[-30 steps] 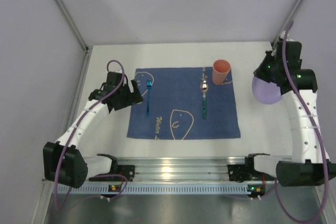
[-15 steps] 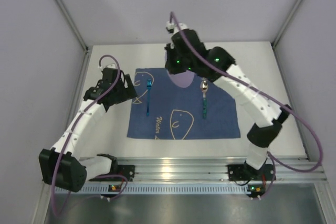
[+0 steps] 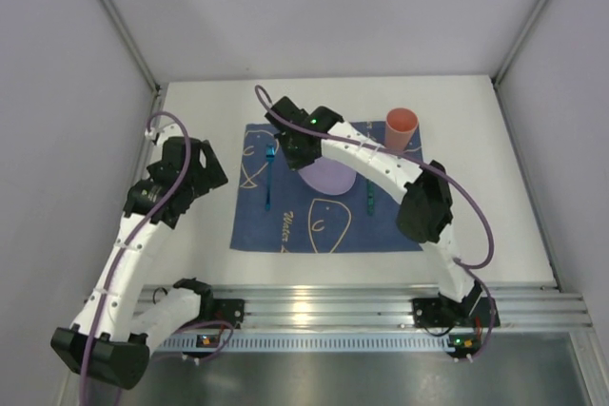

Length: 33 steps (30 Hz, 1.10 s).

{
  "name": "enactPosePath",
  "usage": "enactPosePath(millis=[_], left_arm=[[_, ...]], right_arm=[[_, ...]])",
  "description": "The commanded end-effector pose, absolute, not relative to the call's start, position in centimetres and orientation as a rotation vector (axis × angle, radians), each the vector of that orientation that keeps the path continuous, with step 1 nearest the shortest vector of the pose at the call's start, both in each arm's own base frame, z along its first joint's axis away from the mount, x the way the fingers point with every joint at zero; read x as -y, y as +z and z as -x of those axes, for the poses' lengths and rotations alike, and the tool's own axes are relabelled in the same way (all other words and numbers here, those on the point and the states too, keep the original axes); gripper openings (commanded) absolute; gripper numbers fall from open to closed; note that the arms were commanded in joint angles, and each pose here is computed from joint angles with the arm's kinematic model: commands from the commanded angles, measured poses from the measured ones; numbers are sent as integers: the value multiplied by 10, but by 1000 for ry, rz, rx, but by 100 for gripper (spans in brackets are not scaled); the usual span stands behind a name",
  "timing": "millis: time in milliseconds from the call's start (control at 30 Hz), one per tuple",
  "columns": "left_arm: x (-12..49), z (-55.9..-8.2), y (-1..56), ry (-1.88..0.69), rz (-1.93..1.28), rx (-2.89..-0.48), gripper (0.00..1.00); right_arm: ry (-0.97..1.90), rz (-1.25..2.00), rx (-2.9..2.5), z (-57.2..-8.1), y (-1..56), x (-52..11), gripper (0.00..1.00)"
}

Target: Set the dinner table for one person

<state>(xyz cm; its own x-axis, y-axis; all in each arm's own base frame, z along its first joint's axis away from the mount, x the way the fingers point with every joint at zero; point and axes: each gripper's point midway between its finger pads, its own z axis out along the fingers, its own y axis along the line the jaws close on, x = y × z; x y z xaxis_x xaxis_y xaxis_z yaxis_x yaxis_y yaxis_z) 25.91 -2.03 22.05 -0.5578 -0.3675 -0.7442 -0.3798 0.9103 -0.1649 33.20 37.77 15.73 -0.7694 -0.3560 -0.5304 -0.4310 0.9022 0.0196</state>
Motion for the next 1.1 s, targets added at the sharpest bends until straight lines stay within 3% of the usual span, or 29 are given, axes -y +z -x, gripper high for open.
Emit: enactPosePath(millis=[0,233,267,300,367,500,700,767,833,1000,1067], left_arm=[[12,-253,236,48,562,-2172,95],[8,-260,240,102,535,-2183,95],[8,-263,241,103,532,-2179,95],[8,-265,242,106,526,-2181,95],[11,-273,245,104,515,-2178,95],[14,-288,249,112,489,-2189,95],[22,-317,287,66,469,-2106,96],[23,-330,294,64,469,-2066,98],[23,-344,296,78,452,-2031,98],[10,-362,276,198,396,-1971,98],[20,-375,247,166,283,-1943,97]], right_arm=[[277,583,-2578,-331,127,-397,0],[325,648,-2670,-318,83,-409,0],[332,648,-2665,-319,85,-409,7],[344,659,-2653,-319,89,-410,31],[364,652,-2605,-322,109,-411,52],[449,626,-2431,-325,190,-407,76],[574,571,-2101,-307,329,-374,91],[571,451,-1993,-293,372,-333,98],[604,250,-1855,-279,404,-286,100],[690,-77,-1611,-231,407,-181,100],[639,-60,-1690,-219,357,-165,100]])
